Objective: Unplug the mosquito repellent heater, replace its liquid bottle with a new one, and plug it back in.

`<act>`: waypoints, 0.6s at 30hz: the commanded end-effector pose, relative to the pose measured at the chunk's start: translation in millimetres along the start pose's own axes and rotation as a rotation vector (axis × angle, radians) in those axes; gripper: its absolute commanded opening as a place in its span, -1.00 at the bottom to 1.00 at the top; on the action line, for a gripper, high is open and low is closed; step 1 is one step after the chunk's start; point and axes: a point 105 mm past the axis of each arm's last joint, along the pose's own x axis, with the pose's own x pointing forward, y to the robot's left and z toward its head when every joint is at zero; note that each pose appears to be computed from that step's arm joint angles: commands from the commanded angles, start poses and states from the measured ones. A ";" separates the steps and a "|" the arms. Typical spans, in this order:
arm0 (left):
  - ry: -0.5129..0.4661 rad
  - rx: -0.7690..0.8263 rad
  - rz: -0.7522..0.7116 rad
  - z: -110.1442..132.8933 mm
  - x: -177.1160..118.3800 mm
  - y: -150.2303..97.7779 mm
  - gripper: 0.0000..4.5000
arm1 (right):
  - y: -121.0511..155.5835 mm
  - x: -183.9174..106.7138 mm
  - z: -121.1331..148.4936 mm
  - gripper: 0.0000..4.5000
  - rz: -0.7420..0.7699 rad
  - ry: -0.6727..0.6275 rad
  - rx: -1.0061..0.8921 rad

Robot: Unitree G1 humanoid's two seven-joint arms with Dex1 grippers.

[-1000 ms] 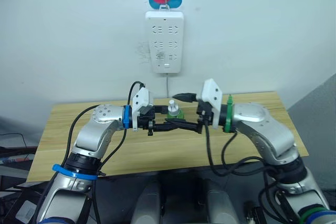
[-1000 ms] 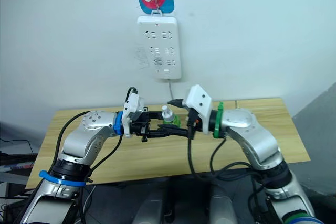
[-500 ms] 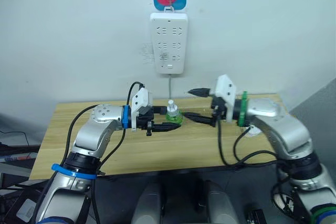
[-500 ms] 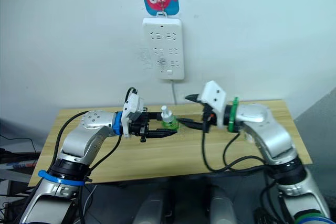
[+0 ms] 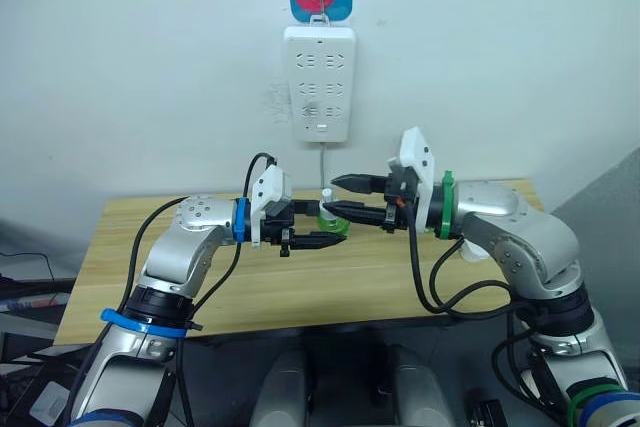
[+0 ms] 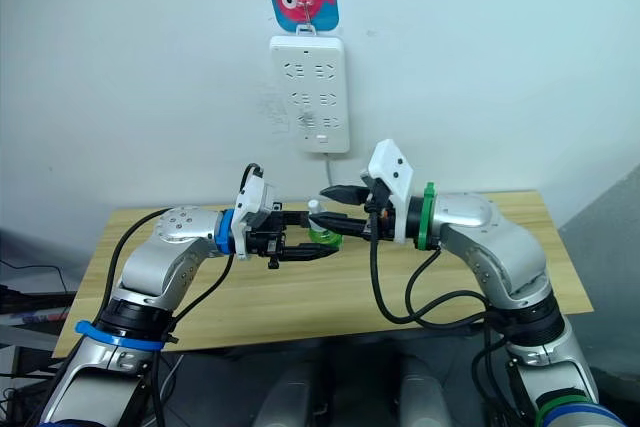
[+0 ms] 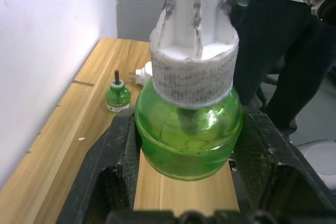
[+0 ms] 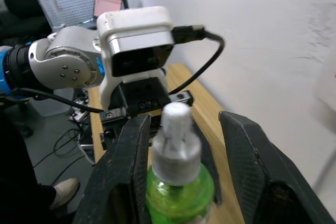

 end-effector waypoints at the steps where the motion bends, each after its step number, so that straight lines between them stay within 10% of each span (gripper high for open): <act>1: -0.016 0.048 -0.016 10.5 1.3 -3.2 -0.01 | 2.0 4.2 10.3 -0.07 0.016 -0.028 -0.032; 9: -0.014 0.048 -0.010 10.5 0.4 -3.3 -0.01 | 3.3 7.0 7.0 -0.88 0.048 -0.012 -0.061; 18: 0.004 0.024 0.012 -3.1 -3.2 -5.2 -0.01 | 1.1 3.4 76.3 -0.88 0.040 -0.251 -0.050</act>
